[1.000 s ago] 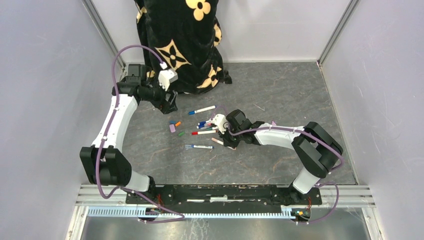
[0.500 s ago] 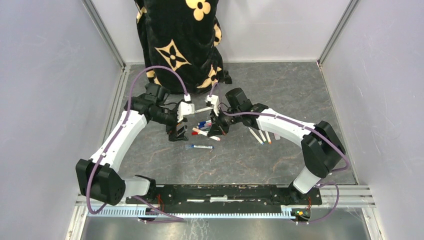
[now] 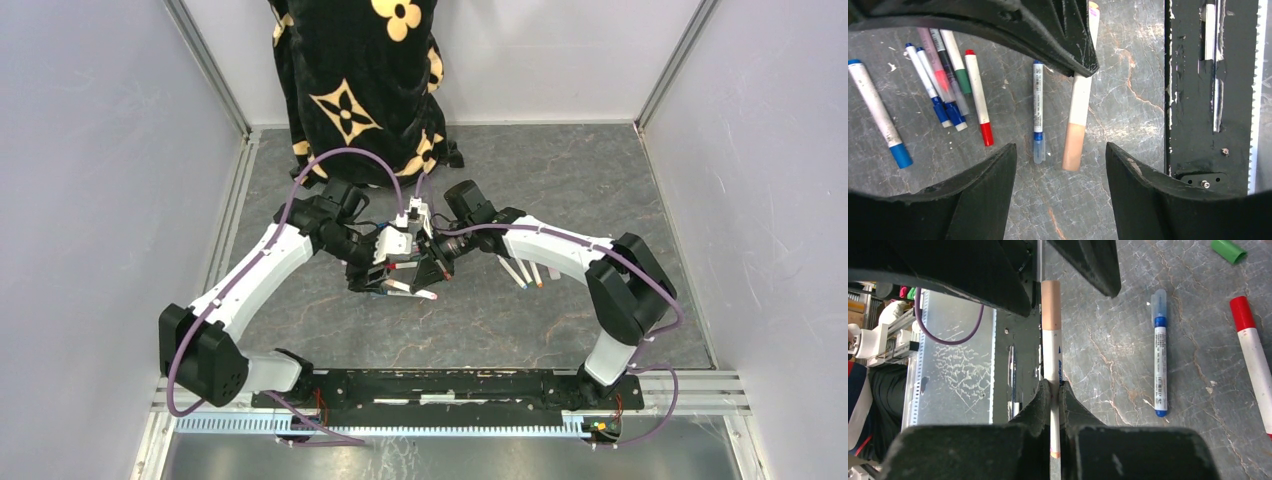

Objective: Open the pen caps

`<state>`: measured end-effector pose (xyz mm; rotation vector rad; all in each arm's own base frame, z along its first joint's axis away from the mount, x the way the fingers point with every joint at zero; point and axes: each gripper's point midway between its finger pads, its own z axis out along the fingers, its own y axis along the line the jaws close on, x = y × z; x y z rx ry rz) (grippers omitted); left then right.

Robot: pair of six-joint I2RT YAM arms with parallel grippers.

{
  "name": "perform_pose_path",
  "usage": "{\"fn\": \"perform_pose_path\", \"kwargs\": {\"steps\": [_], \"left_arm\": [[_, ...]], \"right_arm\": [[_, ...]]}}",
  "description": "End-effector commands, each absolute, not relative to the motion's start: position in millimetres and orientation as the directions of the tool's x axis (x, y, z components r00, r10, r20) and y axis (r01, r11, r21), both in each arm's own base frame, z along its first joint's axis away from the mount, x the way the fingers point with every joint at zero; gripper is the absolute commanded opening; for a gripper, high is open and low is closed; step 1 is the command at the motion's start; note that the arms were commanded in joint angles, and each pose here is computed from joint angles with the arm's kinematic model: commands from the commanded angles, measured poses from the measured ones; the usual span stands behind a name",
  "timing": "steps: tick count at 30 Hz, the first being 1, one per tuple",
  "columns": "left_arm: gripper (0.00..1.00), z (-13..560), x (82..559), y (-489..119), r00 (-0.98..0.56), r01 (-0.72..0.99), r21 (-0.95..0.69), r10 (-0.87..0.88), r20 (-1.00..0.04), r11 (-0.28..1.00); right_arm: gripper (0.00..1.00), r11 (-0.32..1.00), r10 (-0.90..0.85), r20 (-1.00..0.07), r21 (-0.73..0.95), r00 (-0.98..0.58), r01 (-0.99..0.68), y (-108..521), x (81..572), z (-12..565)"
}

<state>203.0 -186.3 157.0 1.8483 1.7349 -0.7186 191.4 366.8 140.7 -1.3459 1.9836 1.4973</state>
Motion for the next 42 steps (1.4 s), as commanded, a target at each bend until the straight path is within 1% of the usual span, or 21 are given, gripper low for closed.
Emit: {"fn": "perform_pose_path", "kwargs": {"steps": [1,2,4,5,6,12,13,14,16,18,19,23,25,27,30,31,32,38,40,42], "left_arm": [[0.70,147.7,203.6,-189.5,0.120,0.991,0.042,0.746,-0.655,-0.123],[0.68,146.8,203.7,-190.5,0.122,0.991,0.043,0.745,-0.656,-0.124],[0.62,147.4,203.3,-192.5,0.129,0.991,0.052,0.741,-0.659,-0.126],[0.62,148.3,202.9,-193.6,0.132,0.990,0.055,0.738,-0.662,-0.127],[0.60,148.2,201.8,-194.8,0.133,0.990,0.053,0.737,-0.663,-0.131],[0.29,147.1,199.5,-196.5,0.146,0.988,0.057,0.742,-0.654,-0.144],[0.24,147.4,199.5,-196.7,0.148,0.988,0.059,0.742,-0.654,-0.146],[0.20,147.8,198.9,-197.4,0.150,0.987,0.058,0.740,-0.656,-0.148],[0.13,147.9,198.5,-198.2,0.154,0.986,0.060,0.738,-0.657,-0.153],[0.10,148.4,199.3,-198.3,0.158,0.986,0.064,0.739,-0.655,-0.153],[0.10,148.4,199.8,-198.4,0.158,0.986,0.066,0.740,-0.654,-0.153],[0.09,151.2,200.0,-199.7,0.163,0.985,0.073,0.733,-0.661,-0.153],[0.09,152.1,199.2,-200.3,0.161,0.986,0.071,0.729,-0.665,-0.153],[0.08,151.8,199.3,-199.7,0.160,0.986,0.072,0.732,-0.662,-0.151],[0.05,151.1,199.4,-196.1,0.169,0.985,0.079,0.743,-0.648,-0.155],[0.04,150.7,200.4,-194.3,0.175,0.984,0.087,0.749,-0.639,-0.156],[0.03,150.0,201.3,-192.0,0.181,0.983,0.094,0.757,-0.628,-0.158],[0.02,146.5,218.8,-163.5,0.223,0.973,0.164,0.827,-0.516,-0.161],[0.02,147.9,229.6,-149.9,0.218,0.973,0.179,0.837,-0.501,-0.146],[0.02,148.1,247.5,-129.7,0.177,0.977,0.192,0.852,-0.493,-0.092]], "right_arm": [[0.00,-0.061,-0.450,-0.736,0.590,-0.505,-0.805,376.2,191.3,160.6],[0.00,-0.058,-0.450,-0.732,0.595,-0.511,-0.801,376.4,191.1,160.4],[0.00,-0.055,-0.445,-0.730,0.600,-0.519,-0.798,377.0,193.6,160.2],[0.00,-0.052,-0.440,-0.726,0.608,-0.528,-0.793,377.1,194.7,160.8],[0.00,-0.052,-0.433,-0.727,0.611,-0.533,-0.790,377.3,195.9,161.3],[0.00,-0.038,-0.421,-0.703,0.645,-0.573,-0.763,379.0,200.6,159.9],[0.02,-0.033,-0.421,-0.697,0.651,-0.580,-0.758,379.3,200.7,158.6],[0.08,-0.030,-0.420,-0.691,0.658,-0.588,-0.752,379.9,200.7,157.4],[0.24,-0.027,-0.418,-0.682,0.669,-0.600,-0.742,380.8,200.3,154.8],[0.31,-0.038,-0.422,-0.676,0.679,-0.604,-0.733,383.2,196.4,153.3],[0.33,-0.043,-0.423,-0.674,0.682,-0.605,-0.730,384.6,194.8,153.0],[0.34,-0.063,-0.422,-0.672,0.691,-0.608,-0.720,394.6,191.5,154.1],[0.31,-0.069,-0.415,-0.675,0.692,-0.610,-0.719,399.4,193.2,156.6],[0.26,-0.065,-0.410,-0.674,0.694,-0.614,-0.718,400.9,195.0,157.4],[0.11,-0.052,-0.413,-0.674,0.689,-0.612,-0.723,398.0,196.2,155.5],[0.03,-0.041,-0.418,-0.671,0.687,-0.612,-0.725,395.2,196.4,152.2],[0.00,-0.023,-0.424,-0.664,0.687,-0.616,-0.726,391.6,197.0,149.1],[0.00,0.106,-0.454,-0.611,0.685,-0.648,-0.720,352.5,200.8,115.2],[0.00,0.145,-0.463,-0.593,0.683,-0.659,-0.716,339.4,198.0,102.6],[0.00,0.176,-0.464,-0.576,0.684,-0.673,-0.708,328.0,195.2,92.5]]}}
